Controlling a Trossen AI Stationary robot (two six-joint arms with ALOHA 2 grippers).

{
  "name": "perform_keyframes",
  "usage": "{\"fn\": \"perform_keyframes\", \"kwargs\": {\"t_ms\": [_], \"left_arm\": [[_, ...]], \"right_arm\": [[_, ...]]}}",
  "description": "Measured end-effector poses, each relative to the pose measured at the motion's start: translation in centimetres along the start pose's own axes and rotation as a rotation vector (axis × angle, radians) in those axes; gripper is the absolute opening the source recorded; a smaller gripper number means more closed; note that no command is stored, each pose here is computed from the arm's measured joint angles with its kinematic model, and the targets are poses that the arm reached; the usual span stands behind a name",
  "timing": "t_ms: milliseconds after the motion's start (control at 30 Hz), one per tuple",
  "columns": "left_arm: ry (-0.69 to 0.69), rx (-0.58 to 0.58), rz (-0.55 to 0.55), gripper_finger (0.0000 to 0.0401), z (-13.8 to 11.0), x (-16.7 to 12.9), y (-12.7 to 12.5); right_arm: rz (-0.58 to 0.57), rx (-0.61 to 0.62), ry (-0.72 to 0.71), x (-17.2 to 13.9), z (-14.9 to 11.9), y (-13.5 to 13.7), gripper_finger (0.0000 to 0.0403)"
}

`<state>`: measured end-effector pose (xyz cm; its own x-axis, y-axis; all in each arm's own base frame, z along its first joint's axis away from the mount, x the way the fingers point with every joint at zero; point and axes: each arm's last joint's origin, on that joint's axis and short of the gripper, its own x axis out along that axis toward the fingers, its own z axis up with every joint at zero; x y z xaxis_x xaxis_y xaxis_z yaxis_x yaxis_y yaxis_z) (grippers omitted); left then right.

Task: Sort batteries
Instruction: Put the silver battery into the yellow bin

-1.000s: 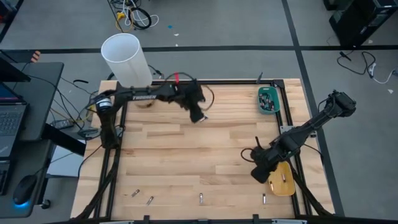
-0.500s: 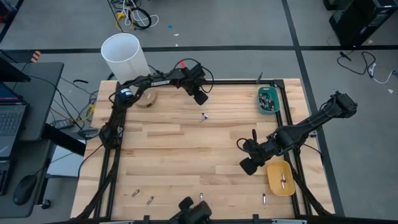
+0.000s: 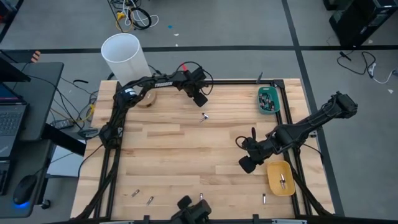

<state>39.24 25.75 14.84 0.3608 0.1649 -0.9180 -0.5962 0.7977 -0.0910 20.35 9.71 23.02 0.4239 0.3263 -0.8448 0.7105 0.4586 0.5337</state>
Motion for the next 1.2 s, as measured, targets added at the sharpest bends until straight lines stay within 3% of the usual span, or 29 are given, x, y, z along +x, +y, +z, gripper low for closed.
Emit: {"fn": "perform_keyframes", "kwargs": {"t_ms": [233, 667, 1200], "left_arm": [[0.028, -0.034, -0.031, 0.0144, -0.2, -0.1, 0.6], [0.103, -0.039, -0.041, 0.0022, -0.8, -0.3, 1.9], [0.111, -0.015, 0.008, 0.001, -0.9, -0.3, 1.9]], "right_arm": [[0.012, -0.008, 0.029, -0.1, 0.7, 0.0, 0.0112], [0.019, 0.016, 0.028, -0.2, 1.3, -0.1, 0.0095], [0.026, 0.044, 0.024, -0.2, 1.3, 0.0, 0.007]]}}
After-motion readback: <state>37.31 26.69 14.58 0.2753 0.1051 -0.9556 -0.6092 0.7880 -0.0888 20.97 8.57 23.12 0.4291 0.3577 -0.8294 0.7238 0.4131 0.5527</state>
